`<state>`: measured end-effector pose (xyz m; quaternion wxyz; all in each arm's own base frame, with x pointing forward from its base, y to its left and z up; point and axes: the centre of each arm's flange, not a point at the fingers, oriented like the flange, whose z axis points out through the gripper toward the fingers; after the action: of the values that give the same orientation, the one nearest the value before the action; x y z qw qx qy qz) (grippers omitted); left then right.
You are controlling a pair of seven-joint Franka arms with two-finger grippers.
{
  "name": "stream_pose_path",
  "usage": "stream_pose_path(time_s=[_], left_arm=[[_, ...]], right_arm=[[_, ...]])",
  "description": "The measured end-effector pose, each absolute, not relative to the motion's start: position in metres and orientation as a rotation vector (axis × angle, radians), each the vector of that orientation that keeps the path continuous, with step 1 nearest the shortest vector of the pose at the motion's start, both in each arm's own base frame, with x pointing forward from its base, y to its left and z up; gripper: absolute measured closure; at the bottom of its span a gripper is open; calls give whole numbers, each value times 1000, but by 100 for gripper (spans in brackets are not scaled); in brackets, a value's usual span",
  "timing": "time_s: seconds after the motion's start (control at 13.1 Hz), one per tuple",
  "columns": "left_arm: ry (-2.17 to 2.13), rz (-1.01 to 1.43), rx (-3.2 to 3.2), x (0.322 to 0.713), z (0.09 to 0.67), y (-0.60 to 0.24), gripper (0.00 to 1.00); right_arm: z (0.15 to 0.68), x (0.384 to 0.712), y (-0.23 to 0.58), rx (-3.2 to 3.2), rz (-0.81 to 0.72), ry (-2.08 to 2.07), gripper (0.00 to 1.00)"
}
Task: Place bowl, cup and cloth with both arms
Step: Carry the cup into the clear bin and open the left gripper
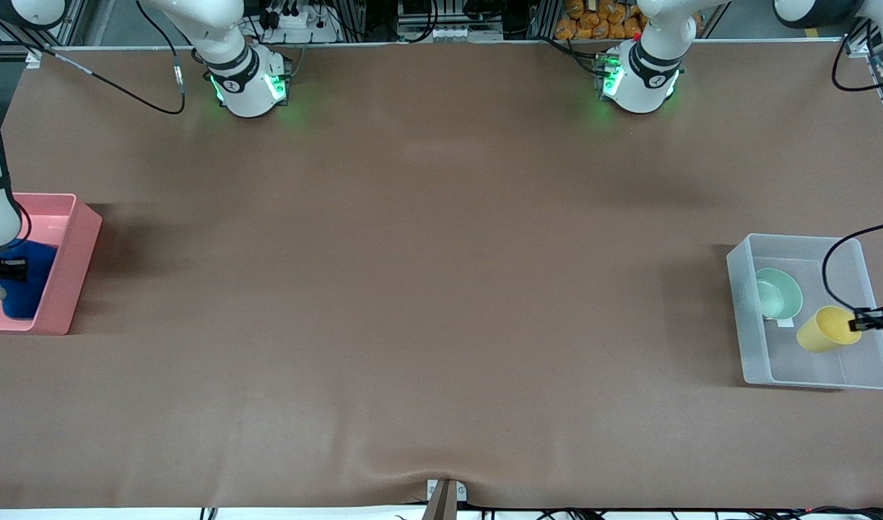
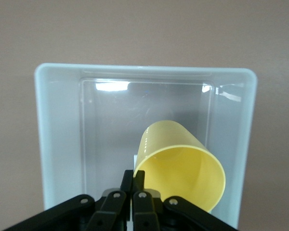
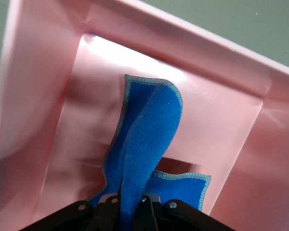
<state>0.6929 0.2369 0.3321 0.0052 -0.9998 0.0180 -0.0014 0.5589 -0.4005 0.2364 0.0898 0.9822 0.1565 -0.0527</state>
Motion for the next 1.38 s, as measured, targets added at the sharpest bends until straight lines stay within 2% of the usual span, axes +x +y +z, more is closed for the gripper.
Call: stream_pose_path(time_s=[0.23, 0.38, 0.54, 0.84, 0.92, 0.99, 1.07, 1.38], left_arm=[[52, 12, -3142, 696, 304, 237, 98], [46, 2, -3155, 698, 294, 234, 98], [46, 3, -3172, 701, 282, 227, 98], [51, -29, -3163, 706, 259, 225, 98], [50, -32, -3163, 707, 259, 225, 97], [52, -39, -3162, 708, 261, 225, 94], [56, -47, -3161, 709, 261, 223, 87], [71, -63, -3156, 714, 278, 218, 42]], right_arm=[[233, 559, -409, 2895, -108, 495, 92], [236, 563, -407, 2890, -96, 506, 74], [250, 580, -392, 2875, -72, 543, 50], [309, 597, -346, 2924, -184, 462, 7], [328, 599, -329, 2936, -215, 420, 0], [346, 601, -311, 2945, -243, 379, 0], [364, 603, -290, 2951, -271, 343, 0], [409, 607, -209, 2994, -359, 200, 0]])
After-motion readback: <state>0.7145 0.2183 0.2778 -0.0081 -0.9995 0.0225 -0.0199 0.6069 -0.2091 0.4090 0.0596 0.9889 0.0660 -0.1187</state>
